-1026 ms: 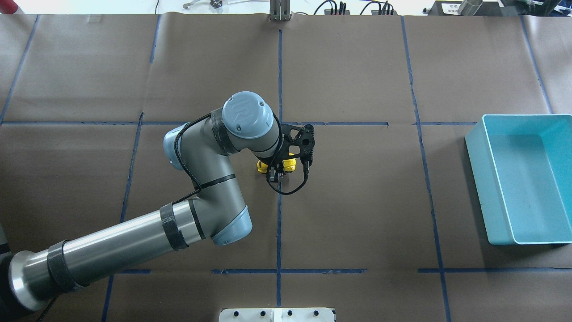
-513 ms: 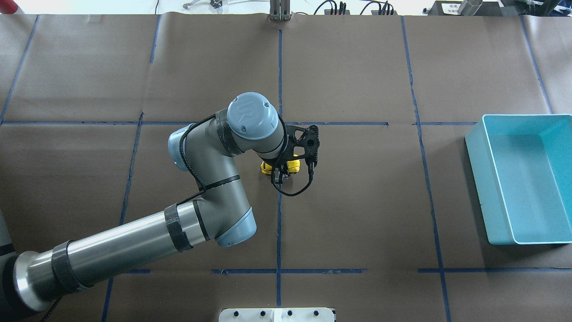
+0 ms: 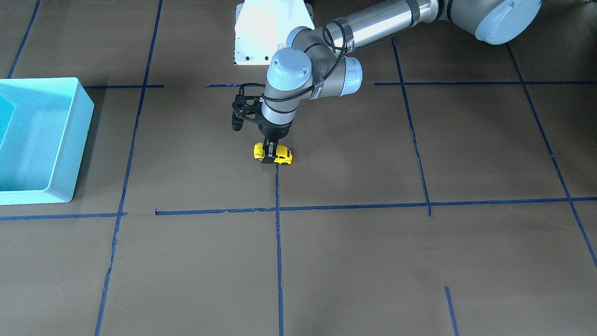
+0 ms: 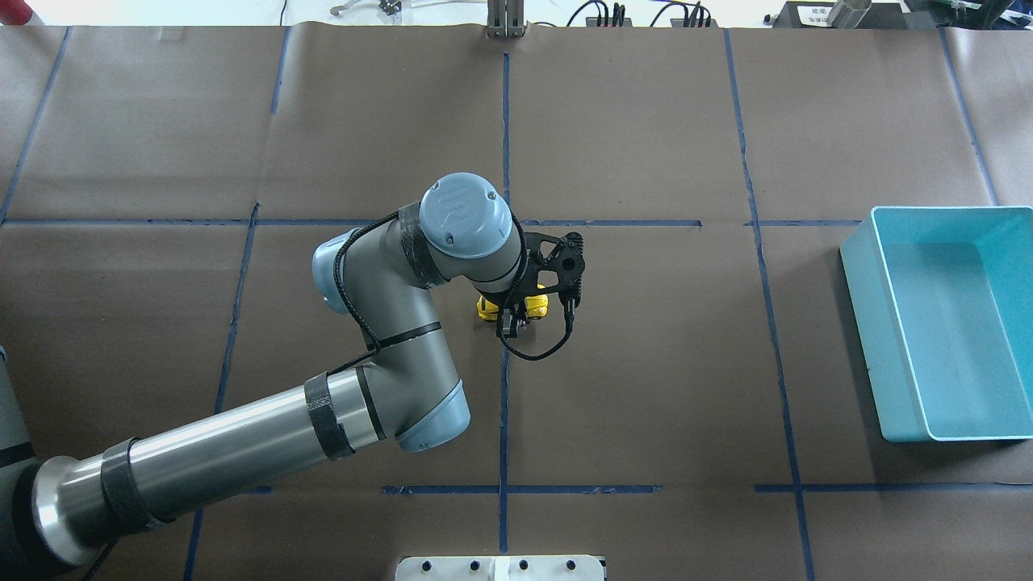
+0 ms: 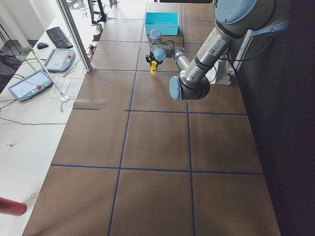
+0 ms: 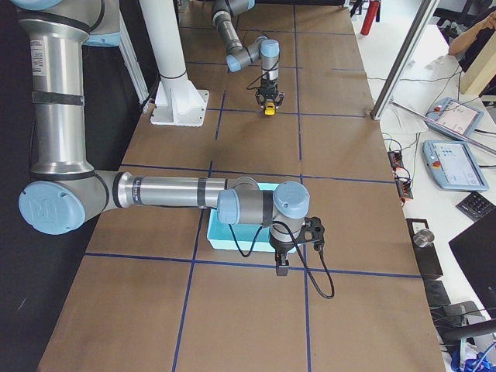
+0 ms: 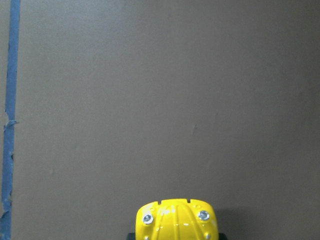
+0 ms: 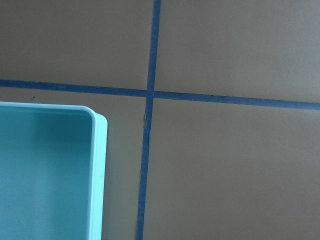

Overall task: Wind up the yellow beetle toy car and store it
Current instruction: 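Press the held car onto the table with the left gripper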

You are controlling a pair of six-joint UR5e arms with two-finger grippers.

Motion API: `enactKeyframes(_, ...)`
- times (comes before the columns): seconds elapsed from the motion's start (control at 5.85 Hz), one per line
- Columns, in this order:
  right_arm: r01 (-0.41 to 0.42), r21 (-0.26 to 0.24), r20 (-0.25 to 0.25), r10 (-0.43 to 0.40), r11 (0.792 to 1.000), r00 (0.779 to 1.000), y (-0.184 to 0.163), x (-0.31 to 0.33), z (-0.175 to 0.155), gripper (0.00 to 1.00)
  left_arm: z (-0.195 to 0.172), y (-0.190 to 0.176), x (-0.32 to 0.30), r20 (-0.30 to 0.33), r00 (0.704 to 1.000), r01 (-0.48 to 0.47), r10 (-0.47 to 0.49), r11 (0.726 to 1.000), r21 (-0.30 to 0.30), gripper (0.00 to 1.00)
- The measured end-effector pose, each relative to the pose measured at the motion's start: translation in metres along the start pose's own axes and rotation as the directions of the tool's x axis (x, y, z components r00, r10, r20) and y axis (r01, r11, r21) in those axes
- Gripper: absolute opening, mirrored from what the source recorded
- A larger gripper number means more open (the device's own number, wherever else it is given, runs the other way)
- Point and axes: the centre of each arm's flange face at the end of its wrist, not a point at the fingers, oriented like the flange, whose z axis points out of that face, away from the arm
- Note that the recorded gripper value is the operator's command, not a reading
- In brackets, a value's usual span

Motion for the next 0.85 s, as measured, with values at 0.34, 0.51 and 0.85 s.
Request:
enactKeyframes(0.34, 0.0, 0.0, 0.0, 0.0, 1.0, 1.0, 0.0, 0.0, 0.0, 1.0, 0.0037, 0.0028, 0.0004, -0.004, 1.0, -0.002, 0.002, 1.0, -0.006, 0.0)
enactKeyframes(0.51, 0.0, 0.0, 0.0, 0.0, 1.0, 1.0, 0.0, 0.0, 0.0, 1.0, 0.0037, 0.0043, -0.0005, -0.003, 1.0, -0.003, 0.003, 1.0, -0.006, 0.0)
enactKeyframes(0.85, 0.0, 0.0, 0.0, 0.0, 1.0, 1.0, 0.0, 0.0, 0.0, 1.0, 0.0036, 0.0105, -0.0025, -0.008, 1.0, 0.0, 0.0, 1.0, -0.006, 0.0)
